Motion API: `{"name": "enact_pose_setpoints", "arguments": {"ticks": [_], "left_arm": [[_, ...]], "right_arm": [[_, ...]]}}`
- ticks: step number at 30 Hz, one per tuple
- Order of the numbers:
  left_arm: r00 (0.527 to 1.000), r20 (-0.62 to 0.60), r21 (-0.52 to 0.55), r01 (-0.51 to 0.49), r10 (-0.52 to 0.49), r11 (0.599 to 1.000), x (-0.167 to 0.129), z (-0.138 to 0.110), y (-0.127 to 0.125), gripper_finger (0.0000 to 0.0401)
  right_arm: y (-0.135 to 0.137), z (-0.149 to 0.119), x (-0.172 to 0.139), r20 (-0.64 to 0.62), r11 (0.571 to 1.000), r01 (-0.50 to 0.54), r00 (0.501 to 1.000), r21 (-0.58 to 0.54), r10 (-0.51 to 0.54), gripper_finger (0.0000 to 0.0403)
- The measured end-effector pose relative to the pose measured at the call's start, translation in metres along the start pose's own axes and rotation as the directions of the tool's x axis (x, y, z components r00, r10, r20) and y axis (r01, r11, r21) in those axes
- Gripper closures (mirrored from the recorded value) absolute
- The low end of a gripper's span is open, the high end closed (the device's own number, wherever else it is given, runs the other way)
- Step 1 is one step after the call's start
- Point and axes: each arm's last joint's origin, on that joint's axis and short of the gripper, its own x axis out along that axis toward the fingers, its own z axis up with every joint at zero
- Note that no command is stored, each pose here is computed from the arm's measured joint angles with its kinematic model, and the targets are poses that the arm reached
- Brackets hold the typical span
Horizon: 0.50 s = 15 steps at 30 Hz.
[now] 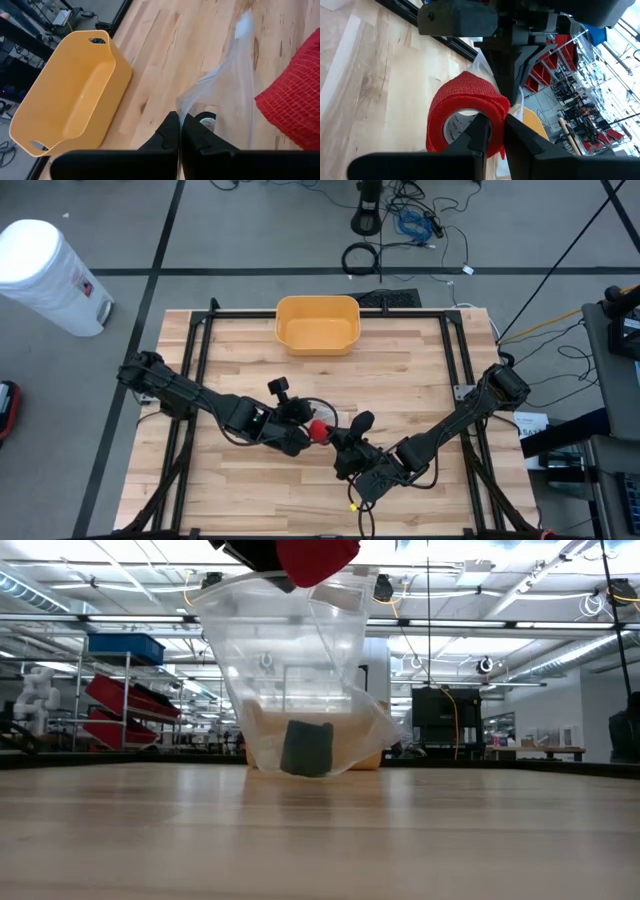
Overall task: Roll bandage
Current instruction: Put the red bandage into the transparent zip bag
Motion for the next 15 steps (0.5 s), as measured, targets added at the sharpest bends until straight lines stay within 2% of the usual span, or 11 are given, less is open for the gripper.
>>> {"name": "enact_pose_setpoints", "arguments": {"ticks": [6, 11, 15], "left_arm": [[1.000, 0.028, -0.005, 0.007, -0.006, 1.000, -0.0021, 0.0056, 0.0001, 0.0401], [0.994, 0.074, -0.025, -0.080, 0.082, 0.996, -0.0032, 0.0091, 0.0027, 0.0401], [0.994, 0.075, -0.049, -0.082, 0.085, 0.995, -0.0030, 0.0092, 0.0030, 0.0401]], "right_arm": [[-0.0001, 0.0001, 0.0000, 0.000, 1.000, 0.001, 1.000, 0.001, -0.001, 0.0364], [-0.0026, -0.0007, 0.0024, -0.017, 0.998, 0.053, 0.998, 0.028, -0.053, 0.0364], [-0.0038, -0.0011, 0.0039, -0.024, 0.997, 0.072, 0.997, 0.040, -0.071, 0.0364]]}}
